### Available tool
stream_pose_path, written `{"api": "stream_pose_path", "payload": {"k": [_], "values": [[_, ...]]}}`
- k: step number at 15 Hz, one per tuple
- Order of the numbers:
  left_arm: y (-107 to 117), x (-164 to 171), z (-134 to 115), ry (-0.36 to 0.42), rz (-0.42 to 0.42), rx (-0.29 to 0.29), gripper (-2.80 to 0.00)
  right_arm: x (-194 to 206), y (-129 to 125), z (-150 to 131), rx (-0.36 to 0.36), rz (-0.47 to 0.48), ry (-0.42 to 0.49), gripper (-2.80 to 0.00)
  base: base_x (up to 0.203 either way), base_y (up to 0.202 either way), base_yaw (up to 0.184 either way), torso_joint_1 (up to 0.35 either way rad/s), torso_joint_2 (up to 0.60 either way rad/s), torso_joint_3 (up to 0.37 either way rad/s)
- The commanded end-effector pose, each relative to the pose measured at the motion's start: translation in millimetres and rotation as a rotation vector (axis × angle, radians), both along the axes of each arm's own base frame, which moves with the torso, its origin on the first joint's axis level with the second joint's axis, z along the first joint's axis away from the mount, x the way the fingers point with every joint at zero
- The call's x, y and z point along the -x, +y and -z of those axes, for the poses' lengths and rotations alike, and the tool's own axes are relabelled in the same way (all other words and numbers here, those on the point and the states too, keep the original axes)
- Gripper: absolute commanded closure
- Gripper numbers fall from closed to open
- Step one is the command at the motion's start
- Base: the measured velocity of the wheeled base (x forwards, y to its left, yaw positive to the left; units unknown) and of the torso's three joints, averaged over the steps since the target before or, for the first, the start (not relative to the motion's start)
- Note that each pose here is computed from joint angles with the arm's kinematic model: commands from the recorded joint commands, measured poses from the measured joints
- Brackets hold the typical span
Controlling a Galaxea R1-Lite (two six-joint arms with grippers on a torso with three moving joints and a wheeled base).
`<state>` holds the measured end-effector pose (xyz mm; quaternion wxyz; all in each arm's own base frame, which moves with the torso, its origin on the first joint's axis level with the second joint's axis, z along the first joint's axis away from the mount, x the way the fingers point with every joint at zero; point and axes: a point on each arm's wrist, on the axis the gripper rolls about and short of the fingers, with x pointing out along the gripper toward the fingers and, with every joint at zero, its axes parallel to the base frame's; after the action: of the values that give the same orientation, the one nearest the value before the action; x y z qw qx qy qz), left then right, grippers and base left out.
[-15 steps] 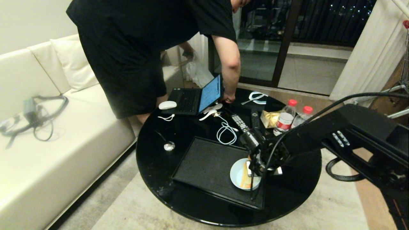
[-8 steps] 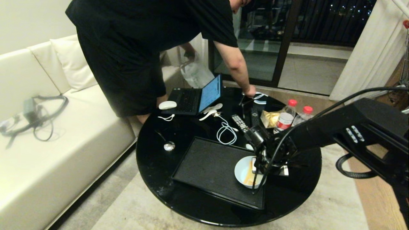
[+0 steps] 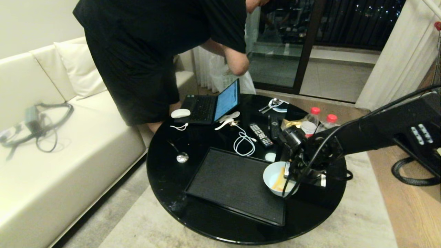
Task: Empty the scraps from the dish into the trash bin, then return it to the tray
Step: Pick up the bowl with leftover food, then move the bowl over the trash can
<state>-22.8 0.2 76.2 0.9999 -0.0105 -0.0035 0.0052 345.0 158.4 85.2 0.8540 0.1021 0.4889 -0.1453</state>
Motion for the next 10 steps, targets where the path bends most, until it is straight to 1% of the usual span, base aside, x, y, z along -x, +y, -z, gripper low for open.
{"api": "stream_pose_path", "payload": {"k": [1, 5, 7, 10], "values": [[0.0, 0.0, 0.0, -0.001, 0.0, 0.0, 0.0, 15.0, -21.3, -21.3, -0.022, 0.039, -0.027, 0.0, 0.0, 0.0, 0.0, 0.0, 0.0, 0.0], [0.0, 0.0, 0.0, -0.001, -0.002, 0.0, 0.0, 39.8, -61.4, -32.5, -0.033, 0.119, -0.031, 0.0, 0.0, 0.0, 0.0, 0.0, 0.0, 0.0], [0.0, 0.0, 0.0, -0.001, 0.0, 0.0, 0.0, 53.8, -83.8, -37.0, -0.061, 0.163, -0.051, 0.0, 0.0, 0.0, 0.0, 0.0, 0.0, 0.0], [0.0, 0.0, 0.0, -0.001, 0.0, 0.0, 0.0, 80.5, -110.6, -38.4, -0.095, 0.213, -0.033, 0.0, 0.0, 0.0, 0.0, 0.0, 0.0, 0.0]]}}
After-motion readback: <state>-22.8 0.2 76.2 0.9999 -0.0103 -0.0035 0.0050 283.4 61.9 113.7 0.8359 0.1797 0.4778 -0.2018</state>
